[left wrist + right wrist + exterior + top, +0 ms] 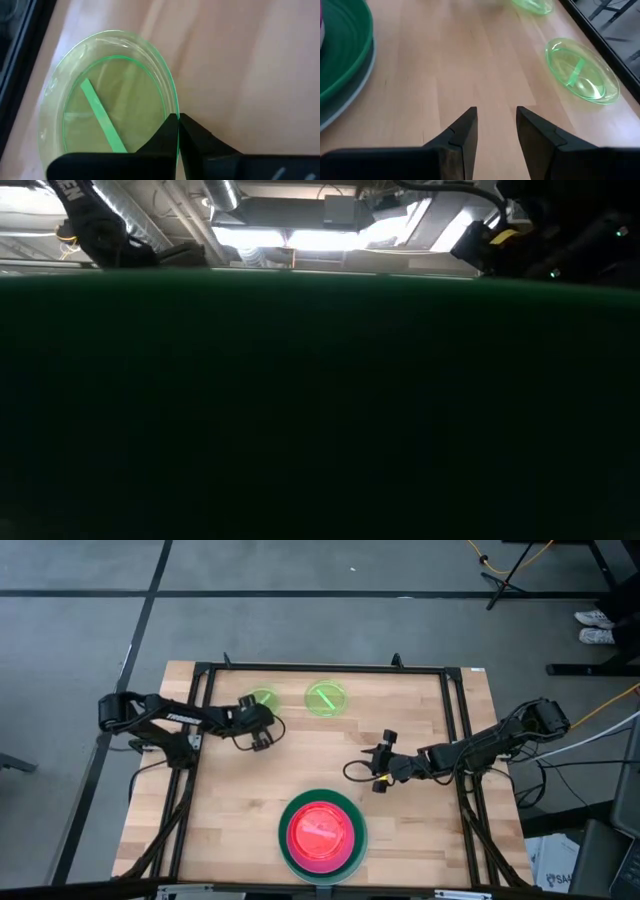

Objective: Stack plastic plates
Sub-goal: Stack the left light green plate on top of the light pink plate

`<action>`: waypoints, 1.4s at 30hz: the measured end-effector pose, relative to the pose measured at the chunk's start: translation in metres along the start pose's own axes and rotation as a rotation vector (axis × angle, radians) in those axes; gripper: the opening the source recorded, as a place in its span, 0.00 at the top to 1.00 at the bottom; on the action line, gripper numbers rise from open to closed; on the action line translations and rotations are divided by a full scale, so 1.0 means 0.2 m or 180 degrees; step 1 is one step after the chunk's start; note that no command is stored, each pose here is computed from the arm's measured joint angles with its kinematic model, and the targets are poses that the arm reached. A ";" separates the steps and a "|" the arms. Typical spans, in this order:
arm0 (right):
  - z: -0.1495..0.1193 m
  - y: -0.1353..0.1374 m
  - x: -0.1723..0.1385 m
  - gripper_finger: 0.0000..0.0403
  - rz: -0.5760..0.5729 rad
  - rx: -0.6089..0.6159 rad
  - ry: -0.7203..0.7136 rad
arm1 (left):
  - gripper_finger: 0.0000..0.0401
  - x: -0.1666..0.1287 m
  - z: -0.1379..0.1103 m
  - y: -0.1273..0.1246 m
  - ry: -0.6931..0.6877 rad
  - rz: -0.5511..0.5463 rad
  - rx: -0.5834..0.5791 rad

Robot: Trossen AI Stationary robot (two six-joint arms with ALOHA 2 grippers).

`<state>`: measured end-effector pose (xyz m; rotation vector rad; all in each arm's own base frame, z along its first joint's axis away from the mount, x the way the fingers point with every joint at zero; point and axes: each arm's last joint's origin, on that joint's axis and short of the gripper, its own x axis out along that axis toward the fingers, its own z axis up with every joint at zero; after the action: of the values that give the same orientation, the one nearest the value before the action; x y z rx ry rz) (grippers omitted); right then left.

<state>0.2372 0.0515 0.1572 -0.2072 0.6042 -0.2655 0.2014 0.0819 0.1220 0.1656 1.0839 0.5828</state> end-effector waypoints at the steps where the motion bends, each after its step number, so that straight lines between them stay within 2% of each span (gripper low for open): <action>1: 0.00 0.00 0.00 0.69 -0.0002 0.0002 -0.0005 | 1.00 -0.01 0.01 -0.02 -0.0061 -0.0020 0.0028; 8: 0.00 0.00 0.00 0.69 0.0006 0.0008 -0.0018 | 1.00 -0.12 0.11 -0.18 -0.0395 -0.0097 0.0368; 18: 0.00 0.01 0.00 0.69 0.0202 -0.0010 -0.0014 | 1.00 -0.34 0.26 -0.40 -0.1003 -0.0340 0.0737; 24: 0.00 0.04 -0.01 0.69 0.0428 -0.0013 -0.0013 | 1.00 -0.52 0.31 -0.56 -0.1401 -0.0631 0.1032; 29: 0.00 0.11 -0.06 0.69 0.0568 -0.0127 -0.0104 | 1.00 -0.66 0.32 -0.65 -0.1660 -0.0838 0.1089; 37: -0.01 0.22 -0.14 0.69 0.0694 -0.0307 -0.0226 | 1.00 -0.77 0.37 -0.87 -0.1812 -0.1028 0.1235; 42: -0.02 0.25 -0.16 0.69 0.0777 -0.0228 -0.0237 | 1.00 -0.80 0.41 -1.04 -0.1825 -0.1148 0.1361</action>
<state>0.2188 0.1092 0.1586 -0.2092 0.5594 -0.0002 0.2953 -0.1639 0.2027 0.4677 0.6386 -0.0384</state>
